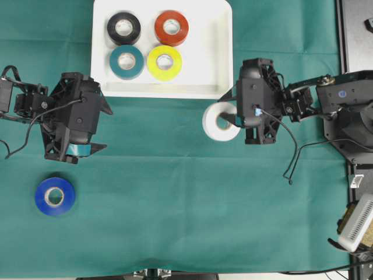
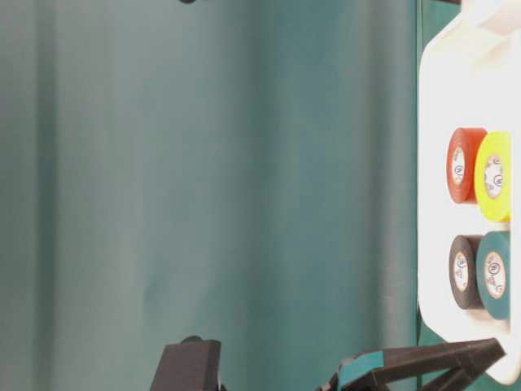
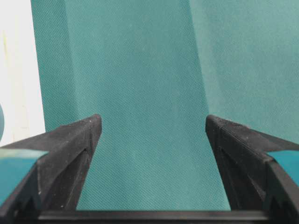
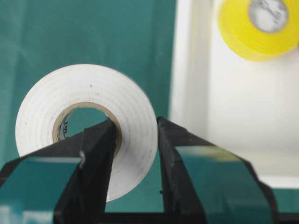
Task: Put the tape alternately from left to right into the white case.
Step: 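Carry the white roll into the tray's upper right corner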
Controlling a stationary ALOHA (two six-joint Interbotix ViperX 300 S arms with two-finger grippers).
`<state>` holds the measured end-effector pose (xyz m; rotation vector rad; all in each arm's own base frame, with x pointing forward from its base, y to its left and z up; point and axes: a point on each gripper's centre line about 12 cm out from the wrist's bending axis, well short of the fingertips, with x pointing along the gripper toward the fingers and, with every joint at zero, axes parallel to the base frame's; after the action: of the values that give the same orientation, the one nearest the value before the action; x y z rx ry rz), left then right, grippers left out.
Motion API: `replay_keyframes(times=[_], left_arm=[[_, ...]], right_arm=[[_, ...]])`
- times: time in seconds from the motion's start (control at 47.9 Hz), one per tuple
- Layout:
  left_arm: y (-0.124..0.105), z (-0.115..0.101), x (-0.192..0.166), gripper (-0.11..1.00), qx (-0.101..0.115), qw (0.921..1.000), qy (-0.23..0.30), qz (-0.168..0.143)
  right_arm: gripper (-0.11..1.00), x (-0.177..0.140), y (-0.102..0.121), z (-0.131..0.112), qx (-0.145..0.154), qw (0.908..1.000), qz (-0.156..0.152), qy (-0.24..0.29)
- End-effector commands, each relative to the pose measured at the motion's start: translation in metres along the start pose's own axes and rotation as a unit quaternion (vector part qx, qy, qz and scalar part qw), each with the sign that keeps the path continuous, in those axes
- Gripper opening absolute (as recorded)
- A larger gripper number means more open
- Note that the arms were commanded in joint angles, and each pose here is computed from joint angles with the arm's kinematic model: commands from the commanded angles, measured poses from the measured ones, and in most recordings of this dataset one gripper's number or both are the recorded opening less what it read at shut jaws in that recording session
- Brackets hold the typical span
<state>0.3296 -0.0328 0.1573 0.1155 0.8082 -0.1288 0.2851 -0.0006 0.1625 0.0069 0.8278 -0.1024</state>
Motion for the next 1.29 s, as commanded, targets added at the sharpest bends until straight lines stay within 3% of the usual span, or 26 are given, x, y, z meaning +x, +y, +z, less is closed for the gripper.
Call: replay_keyframes(times=[0.0, 0.251, 0.647, 1.127, 1.273], left_arm=[[-0.001, 0.008, -0.004, 0.55, 0.001, 0.9999, -0.017, 0.0], [-0.001, 0.007, -0.003, 0.55, 0.001, 0.9999, -0.015, 0.0], [-0.001, 0.006, -0.003, 0.55, 0.001, 0.9999, -0.015, 0.0], [-0.001, 0.007, -0.004, 0.55, 0.001, 0.9999, -0.016, 0.0], [-0.001, 0.007, -0.003, 0.55, 0.001, 0.9999, -0.017, 0.0]], right_arm=[[0.22, -0.005, -0.007, 0.015, 0.01, 0.9998, -0.012, -0.014], [0.22, -0.005, -0.026, 0.023, 0.034, 0.9986, -0.035, -0.022], [0.22, 0.006, -0.085, 0.026, 0.097, 0.9903, -0.098, -0.014], [0.22, 0.027, -0.145, 0.03, 0.156, 0.9782, -0.132, -0.037], [0.22, 0.031, -0.157, 0.029, 0.159, 0.9764, -0.143, -0.031]])
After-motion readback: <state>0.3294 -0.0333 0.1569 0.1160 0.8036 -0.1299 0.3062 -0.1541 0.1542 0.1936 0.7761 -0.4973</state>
